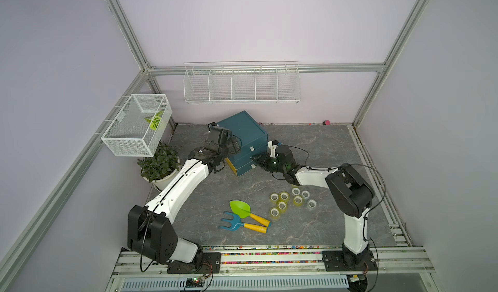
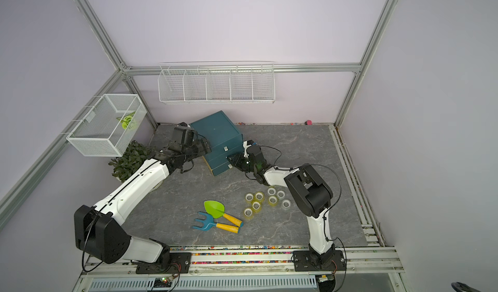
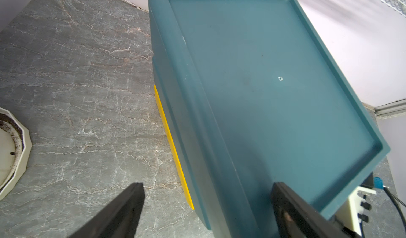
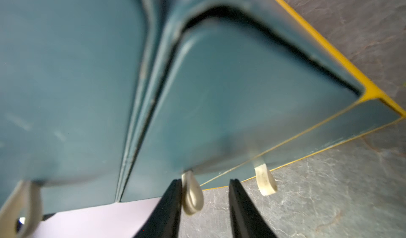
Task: Place the transparent tape into the drawer according to color
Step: Open the drawer in the storage box.
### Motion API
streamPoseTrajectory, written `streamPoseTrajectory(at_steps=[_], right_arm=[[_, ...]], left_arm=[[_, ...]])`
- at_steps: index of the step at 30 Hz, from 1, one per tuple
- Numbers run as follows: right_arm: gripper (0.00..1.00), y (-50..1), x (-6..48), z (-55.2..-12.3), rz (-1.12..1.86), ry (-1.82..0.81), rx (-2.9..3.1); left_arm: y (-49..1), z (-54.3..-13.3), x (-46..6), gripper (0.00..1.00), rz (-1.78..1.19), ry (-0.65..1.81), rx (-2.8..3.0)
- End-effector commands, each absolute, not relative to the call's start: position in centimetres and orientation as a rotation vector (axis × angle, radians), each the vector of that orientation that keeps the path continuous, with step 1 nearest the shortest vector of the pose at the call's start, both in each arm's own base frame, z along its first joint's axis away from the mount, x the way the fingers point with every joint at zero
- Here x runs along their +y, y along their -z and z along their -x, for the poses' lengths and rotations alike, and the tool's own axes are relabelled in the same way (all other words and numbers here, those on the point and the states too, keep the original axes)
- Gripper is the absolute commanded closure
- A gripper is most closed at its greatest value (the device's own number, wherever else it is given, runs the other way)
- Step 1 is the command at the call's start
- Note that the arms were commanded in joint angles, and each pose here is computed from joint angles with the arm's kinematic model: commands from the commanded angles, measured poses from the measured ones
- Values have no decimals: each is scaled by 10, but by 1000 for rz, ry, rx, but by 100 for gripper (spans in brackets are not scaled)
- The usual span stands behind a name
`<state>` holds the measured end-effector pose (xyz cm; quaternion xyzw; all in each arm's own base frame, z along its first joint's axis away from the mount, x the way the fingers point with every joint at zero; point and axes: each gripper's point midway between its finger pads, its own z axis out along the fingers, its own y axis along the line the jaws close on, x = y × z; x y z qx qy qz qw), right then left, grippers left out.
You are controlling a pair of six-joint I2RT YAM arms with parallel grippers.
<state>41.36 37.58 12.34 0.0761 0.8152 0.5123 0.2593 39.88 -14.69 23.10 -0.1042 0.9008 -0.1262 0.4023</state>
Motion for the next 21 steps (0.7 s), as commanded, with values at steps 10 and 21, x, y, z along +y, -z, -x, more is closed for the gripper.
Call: streamPoseTrajectory(at_steps=[10, 21], right_arm=[[100, -129, 378, -412, -187, -1448, 2166], [100, -115, 353, -371, -223, -1465, 2220]], left_arm=[[-199, -387, -142, 5, 229, 260, 2385], [-199, -388, -143, 5, 226, 259, 2386]])
